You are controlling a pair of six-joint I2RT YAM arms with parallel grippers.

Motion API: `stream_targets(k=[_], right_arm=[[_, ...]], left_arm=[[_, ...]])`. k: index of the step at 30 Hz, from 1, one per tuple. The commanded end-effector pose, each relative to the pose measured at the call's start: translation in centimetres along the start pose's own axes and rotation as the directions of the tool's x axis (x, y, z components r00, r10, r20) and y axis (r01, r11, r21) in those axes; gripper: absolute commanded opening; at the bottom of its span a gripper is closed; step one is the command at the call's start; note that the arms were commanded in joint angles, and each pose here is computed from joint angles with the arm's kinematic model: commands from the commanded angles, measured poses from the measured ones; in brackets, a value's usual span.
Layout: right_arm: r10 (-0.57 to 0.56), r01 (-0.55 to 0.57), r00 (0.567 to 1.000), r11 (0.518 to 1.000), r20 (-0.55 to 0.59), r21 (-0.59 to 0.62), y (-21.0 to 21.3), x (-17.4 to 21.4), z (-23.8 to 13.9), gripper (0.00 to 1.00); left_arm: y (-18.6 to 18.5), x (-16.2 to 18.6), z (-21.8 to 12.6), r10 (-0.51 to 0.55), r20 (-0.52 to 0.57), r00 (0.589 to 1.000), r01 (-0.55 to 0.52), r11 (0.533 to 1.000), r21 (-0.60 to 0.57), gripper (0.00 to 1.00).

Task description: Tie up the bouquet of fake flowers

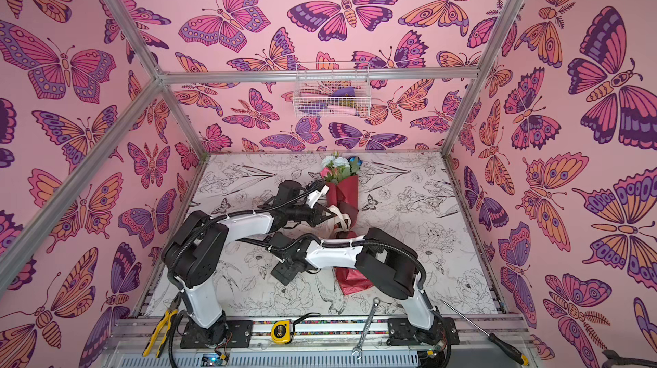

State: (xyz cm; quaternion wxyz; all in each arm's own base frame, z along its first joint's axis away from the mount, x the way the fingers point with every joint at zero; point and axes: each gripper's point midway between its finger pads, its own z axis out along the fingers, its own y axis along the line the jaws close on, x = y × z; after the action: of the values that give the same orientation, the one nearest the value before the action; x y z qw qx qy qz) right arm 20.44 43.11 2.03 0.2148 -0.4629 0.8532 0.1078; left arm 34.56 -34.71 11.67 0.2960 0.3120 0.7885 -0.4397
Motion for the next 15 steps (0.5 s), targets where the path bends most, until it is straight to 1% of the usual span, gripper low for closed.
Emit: stream_targets(k=[1,2,3,5,6,9,11,15], right_arm=[[0.001,0.003,0.997,0.999,-0.072,0.048,-0.8,1.7,1.4,0.87],[0.009,-0.005,0.997,0.999,-0.080,0.044,-0.9,2.0,1.6,0.81],[0.016,-0.013,0.996,0.999,-0.087,0.043,-1.0,2.2,1.7,0.72],[0.026,-0.023,0.995,0.999,-0.095,0.040,-0.9,2.7,1.8,0.46],[0.031,-0.028,0.995,0.999,-0.094,0.037,-0.8,2.9,1.8,0.37],[0.044,-0.039,0.995,0.998,-0.093,0.058,-1.3,3.3,1.6,0.23],[0.056,-0.049,0.995,0.995,-0.086,0.082,-1.7,3.4,1.4,0.15],[0.057,-0.053,0.996,0.997,-0.072,0.062,-1.5,3.2,0.9,0.07]], left_arm=[[0.2,0.6,0.1,-0.013,0.000,1.000,0.013,1.000,0.022,0.00],[0.2,0.6,0.1,-0.013,0.001,1.000,0.013,1.000,0.025,0.00],[0.2,0.6,0.2,-0.012,0.001,1.000,0.012,1.000,0.027,0.00],[0.1,0.5,0.1,-0.009,0.003,1.000,0.009,1.000,0.028,0.00],[0.1,0.5,0.1,-0.008,0.003,1.000,0.008,1.000,0.028,0.00],[0.0,0.4,0.0,-0.005,0.006,1.000,0.004,1.000,0.029,0.00],[-0.1,0.4,-0.1,-0.005,0.006,1.000,0.005,1.000,0.029,0.00],[0.1,0.5,0.0,-0.005,0.004,1.000,0.005,1.000,0.022,0.00]])
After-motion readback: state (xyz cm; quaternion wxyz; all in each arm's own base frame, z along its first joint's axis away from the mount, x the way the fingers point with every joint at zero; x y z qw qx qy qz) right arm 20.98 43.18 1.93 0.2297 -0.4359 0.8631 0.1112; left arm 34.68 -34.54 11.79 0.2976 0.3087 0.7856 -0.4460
